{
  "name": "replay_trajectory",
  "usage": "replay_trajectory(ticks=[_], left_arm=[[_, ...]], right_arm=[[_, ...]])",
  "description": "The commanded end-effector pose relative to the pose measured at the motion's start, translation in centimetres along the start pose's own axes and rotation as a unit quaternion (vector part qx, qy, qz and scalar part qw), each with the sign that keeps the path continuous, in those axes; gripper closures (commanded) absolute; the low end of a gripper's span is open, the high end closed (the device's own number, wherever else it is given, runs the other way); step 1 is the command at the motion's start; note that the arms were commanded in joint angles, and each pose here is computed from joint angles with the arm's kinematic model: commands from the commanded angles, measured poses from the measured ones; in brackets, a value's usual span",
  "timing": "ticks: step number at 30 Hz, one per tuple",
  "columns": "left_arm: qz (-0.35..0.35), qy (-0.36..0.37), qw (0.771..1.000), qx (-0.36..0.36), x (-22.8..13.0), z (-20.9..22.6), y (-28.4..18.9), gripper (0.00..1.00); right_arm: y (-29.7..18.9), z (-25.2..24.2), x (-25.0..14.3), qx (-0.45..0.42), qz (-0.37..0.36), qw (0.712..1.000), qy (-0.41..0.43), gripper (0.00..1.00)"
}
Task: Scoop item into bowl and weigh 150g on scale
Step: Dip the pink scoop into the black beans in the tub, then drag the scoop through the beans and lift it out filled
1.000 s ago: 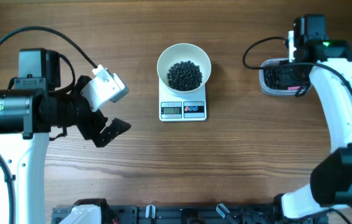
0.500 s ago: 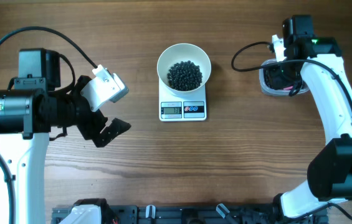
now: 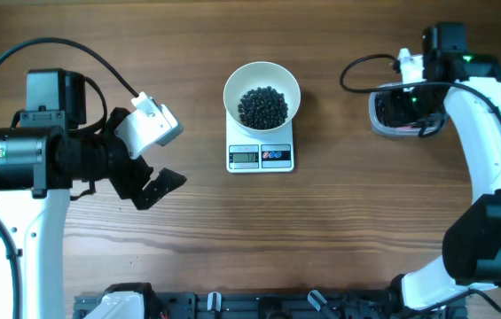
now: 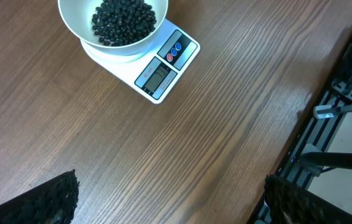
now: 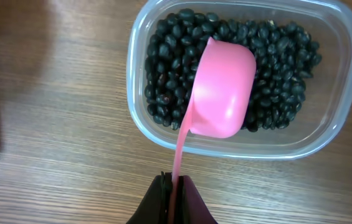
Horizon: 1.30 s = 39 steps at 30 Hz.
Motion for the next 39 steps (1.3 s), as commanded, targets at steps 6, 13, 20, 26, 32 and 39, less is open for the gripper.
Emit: replay_trajectory(ticks=[6, 13, 20, 26, 32, 39], left_arm=[[-0.011, 0.009, 1.000, 0.005, 0.1, -0.2, -0.6, 0.00], [-0.011, 0.009, 1.000, 0.005, 0.1, -0.2, -0.6, 0.00], [-0.011, 0.009, 1.000, 0.005, 0.1, -0.2, -0.6, 0.00], [-0.011, 0.009, 1.000, 0.005, 0.1, -0.2, -0.6, 0.00], [-0.011, 0.009, 1.000, 0.005, 0.1, -0.2, -0.6, 0.00], [-0.011, 0.009, 1.000, 0.005, 0.1, -0.2, -0.6, 0.00]], right_arm=[[-0.2, -2.9, -1.1, 0.115, -0.050, 0.986, 0.106, 0.96], [-0.6, -4.7, -2.4, 0.154, -0.067, 0.974, 0.154, 0.96], [0.4, -4.4, -3.3, 0.180, -0.051, 0.966, 0.177, 0.96], [2.5, -3.7, -4.5, 0.192, -0.025, 0.961, 0.196, 0.96], [3.1, -3.6, -4.9, 0.194, -0.019, 0.958, 0.212, 0.96], [2.7, -4.2, -5.2, 0.223, -0.040, 0.946, 0.231, 0.96]])
Point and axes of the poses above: each gripper's point midway between its finger pads, its own y axis out along the fingers, its own z axis along the line the jaws close on, x = y × z, the point moved 10 cm from there along -y, back along the fingers, and after that the axes turned 13 degrees about -y, right-handed, at the moved point
